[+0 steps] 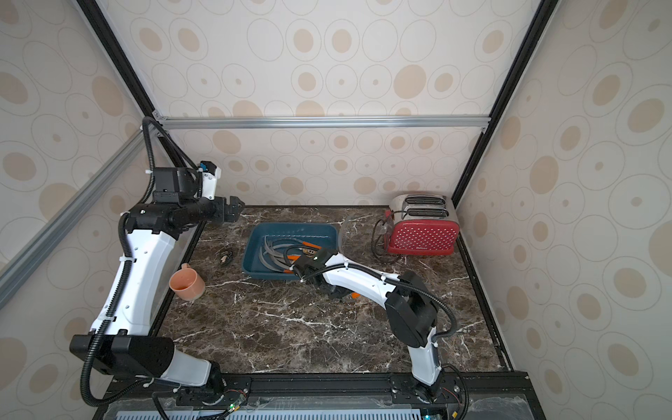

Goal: Put small sickles into storage boxes
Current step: Pick up the sickle at the center of the board, then place the sickle in the storage box.

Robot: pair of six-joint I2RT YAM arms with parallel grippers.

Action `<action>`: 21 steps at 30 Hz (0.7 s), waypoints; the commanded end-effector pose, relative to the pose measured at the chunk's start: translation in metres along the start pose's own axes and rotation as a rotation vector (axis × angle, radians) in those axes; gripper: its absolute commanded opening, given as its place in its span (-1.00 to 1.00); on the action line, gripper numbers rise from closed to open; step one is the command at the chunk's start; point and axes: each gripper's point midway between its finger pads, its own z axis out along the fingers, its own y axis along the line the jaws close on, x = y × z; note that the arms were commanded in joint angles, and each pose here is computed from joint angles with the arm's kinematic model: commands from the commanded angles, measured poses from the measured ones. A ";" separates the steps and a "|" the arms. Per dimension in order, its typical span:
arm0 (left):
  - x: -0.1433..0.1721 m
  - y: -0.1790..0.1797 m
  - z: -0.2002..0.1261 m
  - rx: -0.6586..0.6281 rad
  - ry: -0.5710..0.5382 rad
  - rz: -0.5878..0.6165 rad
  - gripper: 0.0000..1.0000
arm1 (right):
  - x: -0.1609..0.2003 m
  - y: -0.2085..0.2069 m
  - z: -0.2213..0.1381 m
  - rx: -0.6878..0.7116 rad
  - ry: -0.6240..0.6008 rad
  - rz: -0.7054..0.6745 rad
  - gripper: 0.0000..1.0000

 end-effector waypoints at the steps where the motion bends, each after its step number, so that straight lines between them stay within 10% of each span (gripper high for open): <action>1: -0.008 0.001 -0.025 -0.011 -0.033 -0.016 0.98 | -0.019 0.000 -0.007 0.041 -0.048 -0.078 -0.91; 21: -0.012 0.002 -0.040 -0.026 -0.051 0.005 0.98 | -0.084 0.036 -0.006 -0.103 -0.134 -0.165 -0.90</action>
